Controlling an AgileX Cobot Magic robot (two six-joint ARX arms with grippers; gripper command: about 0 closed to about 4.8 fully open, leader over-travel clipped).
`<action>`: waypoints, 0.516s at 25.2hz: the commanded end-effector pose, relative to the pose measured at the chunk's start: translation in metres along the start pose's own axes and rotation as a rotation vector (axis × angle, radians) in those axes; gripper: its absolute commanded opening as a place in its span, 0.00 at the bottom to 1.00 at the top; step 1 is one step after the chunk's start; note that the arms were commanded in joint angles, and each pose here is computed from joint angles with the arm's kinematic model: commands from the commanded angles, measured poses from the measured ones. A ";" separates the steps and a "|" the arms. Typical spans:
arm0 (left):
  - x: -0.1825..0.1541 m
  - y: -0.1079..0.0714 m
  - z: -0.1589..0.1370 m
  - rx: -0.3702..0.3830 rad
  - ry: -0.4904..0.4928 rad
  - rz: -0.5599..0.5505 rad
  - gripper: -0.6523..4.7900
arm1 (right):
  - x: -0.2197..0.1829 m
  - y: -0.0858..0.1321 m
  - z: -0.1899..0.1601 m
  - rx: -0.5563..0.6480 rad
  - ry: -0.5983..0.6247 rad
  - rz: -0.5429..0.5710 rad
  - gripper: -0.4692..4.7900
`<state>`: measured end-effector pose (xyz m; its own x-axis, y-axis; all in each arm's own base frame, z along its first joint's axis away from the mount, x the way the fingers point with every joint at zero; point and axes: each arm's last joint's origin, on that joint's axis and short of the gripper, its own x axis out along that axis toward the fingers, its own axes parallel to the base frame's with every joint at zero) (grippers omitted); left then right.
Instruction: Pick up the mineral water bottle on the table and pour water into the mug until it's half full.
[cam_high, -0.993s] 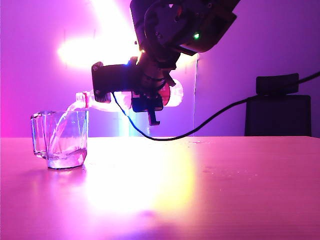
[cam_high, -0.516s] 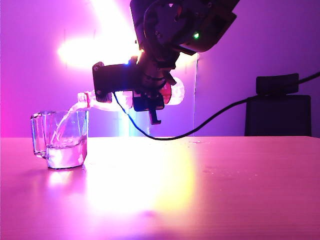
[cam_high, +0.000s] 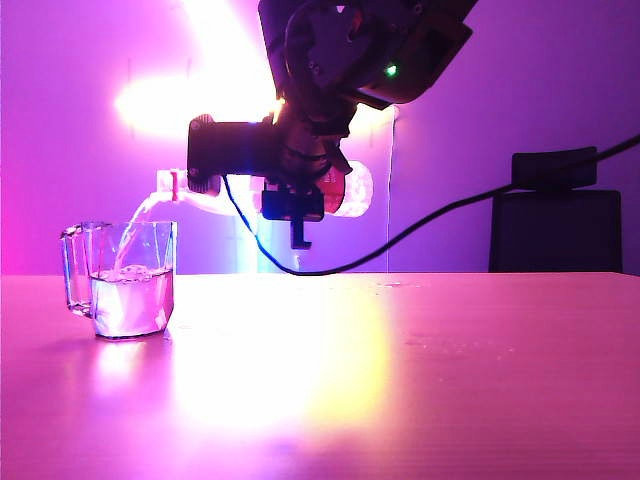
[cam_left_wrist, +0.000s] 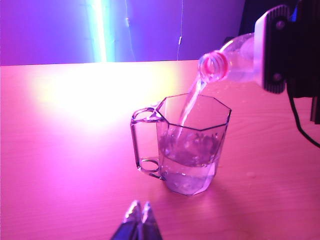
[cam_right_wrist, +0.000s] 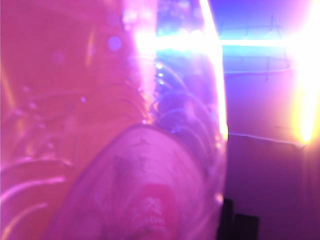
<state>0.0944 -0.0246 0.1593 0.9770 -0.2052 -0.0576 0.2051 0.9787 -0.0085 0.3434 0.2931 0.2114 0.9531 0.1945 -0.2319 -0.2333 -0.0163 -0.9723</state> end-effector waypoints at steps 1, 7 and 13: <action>0.000 0.000 0.002 0.004 -0.010 -0.001 0.12 | -0.005 -0.008 0.004 0.118 -0.006 -0.010 0.50; 0.000 0.000 0.002 0.004 -0.010 -0.001 0.12 | -0.011 -0.009 0.006 0.264 -0.009 0.025 0.50; 0.000 0.000 0.002 0.003 -0.010 -0.001 0.12 | -0.035 -0.029 -0.006 0.724 -0.069 0.125 0.50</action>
<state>0.0944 -0.0246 0.1592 0.9769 -0.2056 -0.0580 0.2054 0.9786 -0.0085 0.3217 0.2841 0.2348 0.9022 0.2555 -0.3474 -0.4299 0.4701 -0.7708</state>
